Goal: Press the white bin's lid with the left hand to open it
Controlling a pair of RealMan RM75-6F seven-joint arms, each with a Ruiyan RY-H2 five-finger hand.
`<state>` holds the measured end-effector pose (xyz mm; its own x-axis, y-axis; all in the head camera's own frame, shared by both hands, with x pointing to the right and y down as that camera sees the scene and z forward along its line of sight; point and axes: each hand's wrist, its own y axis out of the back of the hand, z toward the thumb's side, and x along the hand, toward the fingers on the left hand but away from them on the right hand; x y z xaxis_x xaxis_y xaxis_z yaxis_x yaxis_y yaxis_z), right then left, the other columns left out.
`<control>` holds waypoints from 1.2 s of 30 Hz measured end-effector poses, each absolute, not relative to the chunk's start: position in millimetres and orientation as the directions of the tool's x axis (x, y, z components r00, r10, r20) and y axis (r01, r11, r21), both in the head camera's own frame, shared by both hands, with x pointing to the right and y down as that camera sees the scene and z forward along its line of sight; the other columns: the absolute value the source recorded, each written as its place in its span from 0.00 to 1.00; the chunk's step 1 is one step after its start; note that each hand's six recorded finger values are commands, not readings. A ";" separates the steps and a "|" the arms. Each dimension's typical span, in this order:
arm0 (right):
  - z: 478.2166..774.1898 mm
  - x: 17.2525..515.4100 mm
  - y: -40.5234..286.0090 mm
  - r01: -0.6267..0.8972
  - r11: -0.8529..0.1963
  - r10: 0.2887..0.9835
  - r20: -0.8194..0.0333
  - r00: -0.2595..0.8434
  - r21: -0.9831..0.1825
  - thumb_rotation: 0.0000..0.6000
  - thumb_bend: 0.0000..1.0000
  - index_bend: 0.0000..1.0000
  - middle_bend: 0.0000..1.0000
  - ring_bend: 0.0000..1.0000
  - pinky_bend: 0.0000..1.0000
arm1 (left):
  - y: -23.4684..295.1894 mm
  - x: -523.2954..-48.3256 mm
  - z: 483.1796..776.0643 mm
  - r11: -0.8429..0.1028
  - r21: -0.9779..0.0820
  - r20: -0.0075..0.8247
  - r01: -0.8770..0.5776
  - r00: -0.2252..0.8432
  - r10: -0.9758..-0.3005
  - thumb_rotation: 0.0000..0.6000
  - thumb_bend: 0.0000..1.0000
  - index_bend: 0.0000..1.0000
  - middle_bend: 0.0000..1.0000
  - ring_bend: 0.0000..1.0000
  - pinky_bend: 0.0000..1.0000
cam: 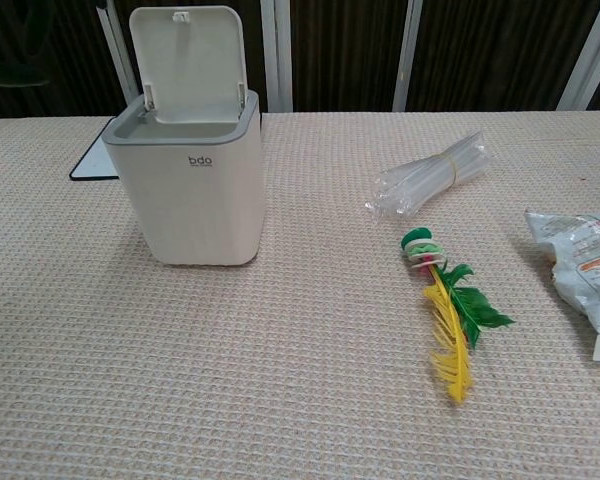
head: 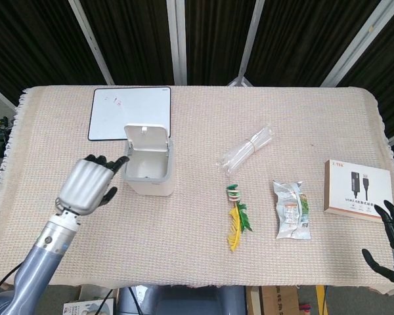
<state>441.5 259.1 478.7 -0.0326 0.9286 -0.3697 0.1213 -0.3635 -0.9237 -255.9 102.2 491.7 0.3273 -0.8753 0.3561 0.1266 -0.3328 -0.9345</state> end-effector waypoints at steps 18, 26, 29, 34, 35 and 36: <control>480.9 435.4 260.7 0.109 -0.372 0.926 -0.376 -0.020 -0.922 1.00 0.27 0.12 0.06 0.02 0.01 | 187.8 -430.7 467.3 -0.359 -0.933 0.359 -0.010 -0.053 -0.932 1.00 0.23 0.24 0.17 0.02 0.06; 474.4 435.4 261.5 0.111 -0.351 0.935 -0.354 -0.013 -0.930 1.00 0.27 0.12 0.06 0.02 0.01 | 229.7 -479.4 471.6 -0.358 -0.930 0.363 -0.083 -0.053 -0.930 1.00 0.23 0.24 0.17 0.02 0.05; 473.3 436.0 262.0 0.110 -0.351 0.935 -0.354 -0.009 -0.930 1.00 0.27 0.12 0.06 0.02 0.01 | 242.8 -485.3 475.5 -0.355 -0.929 0.362 -0.101 -0.059 -0.930 1.00 0.23 0.24 0.17 0.02 0.05; 472.6 432.6 263.3 0.111 -0.357 0.934 -0.358 0.011 -0.927 1.00 0.27 0.12 0.06 0.02 0.01 | 249.3 -487.5 469.5 -0.319 -0.940 0.327 -0.118 -0.054 -0.944 1.00 0.23 0.24 0.17 0.02 0.05; 472.8 432.2 263.6 0.110 -0.359 0.933 -0.360 0.013 -0.927 1.00 0.27 0.12 0.06 0.02 0.01 | 250.6 -487.8 468.7 -0.316 -0.941 0.324 -0.118 -0.052 -0.945 1.00 0.23 0.24 0.17 0.02 0.05; 473.1 431.9 263.8 0.109 -0.360 0.932 -0.361 0.013 -0.926 1.00 0.27 0.12 0.06 0.02 0.01 | 251.8 -488.3 468.2 -0.315 -0.942 0.322 -0.117 -0.050 -0.945 1.00 0.23 0.24 0.17 0.02 0.05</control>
<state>431.9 263.8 473.1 0.0133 0.9324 -0.3612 0.1087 -0.3604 -0.9264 -488.3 251.8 468.2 -0.0498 -0.9453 0.3222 -0.1169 -0.3149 -0.9419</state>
